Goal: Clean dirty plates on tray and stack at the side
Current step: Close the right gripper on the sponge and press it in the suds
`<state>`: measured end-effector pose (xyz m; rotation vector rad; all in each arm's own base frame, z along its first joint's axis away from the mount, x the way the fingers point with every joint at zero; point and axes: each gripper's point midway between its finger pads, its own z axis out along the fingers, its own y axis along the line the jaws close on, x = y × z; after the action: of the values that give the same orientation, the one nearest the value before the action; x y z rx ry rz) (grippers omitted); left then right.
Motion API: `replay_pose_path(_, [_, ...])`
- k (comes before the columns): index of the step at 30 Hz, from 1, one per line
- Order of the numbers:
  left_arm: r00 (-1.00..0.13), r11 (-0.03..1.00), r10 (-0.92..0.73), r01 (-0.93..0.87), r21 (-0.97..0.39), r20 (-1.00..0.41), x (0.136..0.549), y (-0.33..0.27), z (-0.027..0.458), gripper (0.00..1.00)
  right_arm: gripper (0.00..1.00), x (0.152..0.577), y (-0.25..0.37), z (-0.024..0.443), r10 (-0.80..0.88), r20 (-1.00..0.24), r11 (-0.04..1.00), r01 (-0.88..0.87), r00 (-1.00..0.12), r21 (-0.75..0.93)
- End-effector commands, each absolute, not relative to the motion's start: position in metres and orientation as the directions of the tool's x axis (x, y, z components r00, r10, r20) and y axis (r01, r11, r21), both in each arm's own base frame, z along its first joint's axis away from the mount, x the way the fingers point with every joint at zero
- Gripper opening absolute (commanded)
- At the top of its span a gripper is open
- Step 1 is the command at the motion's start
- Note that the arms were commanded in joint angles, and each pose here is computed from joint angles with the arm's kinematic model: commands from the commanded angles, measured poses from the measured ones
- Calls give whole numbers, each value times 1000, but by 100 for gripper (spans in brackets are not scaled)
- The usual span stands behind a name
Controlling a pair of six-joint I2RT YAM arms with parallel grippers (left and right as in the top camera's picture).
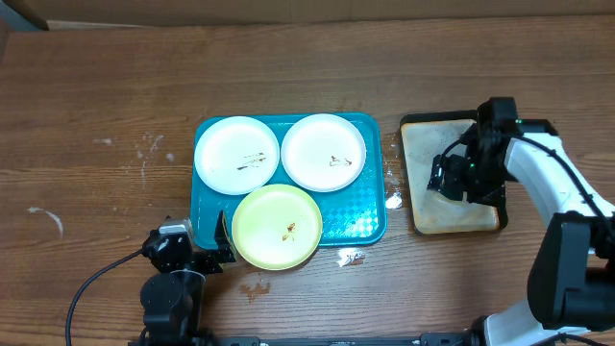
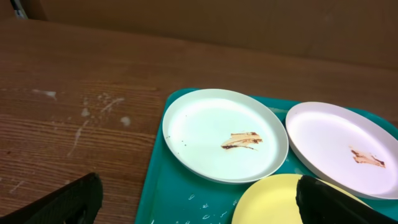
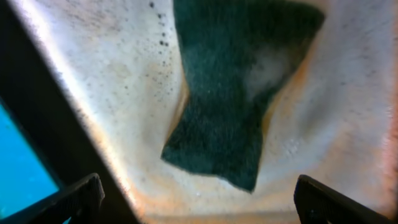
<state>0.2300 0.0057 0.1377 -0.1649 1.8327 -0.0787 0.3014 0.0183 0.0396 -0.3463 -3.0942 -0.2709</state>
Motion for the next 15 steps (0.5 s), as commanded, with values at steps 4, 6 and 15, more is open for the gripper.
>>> replay_pose_path(4, [-257, 987, -155, -80, -139, -954, 230, 7, 135, 99, 100, 290, 27, 26, 236, 65, 948, 244, -970, 206])
replay_pose_path(6, [-257, 987, -155, -80, -139, -954, 230, 7, 135, 100, 100, 290, 27, 26, 236, 63, 948, 244, -970, 206])
replay_pose_path(15, [-258, 987, -155, -79, -139, -954, 230, 7, 135, 100, 92, 294, 27, 26, 246, 50, 945, 251, -968, 210])
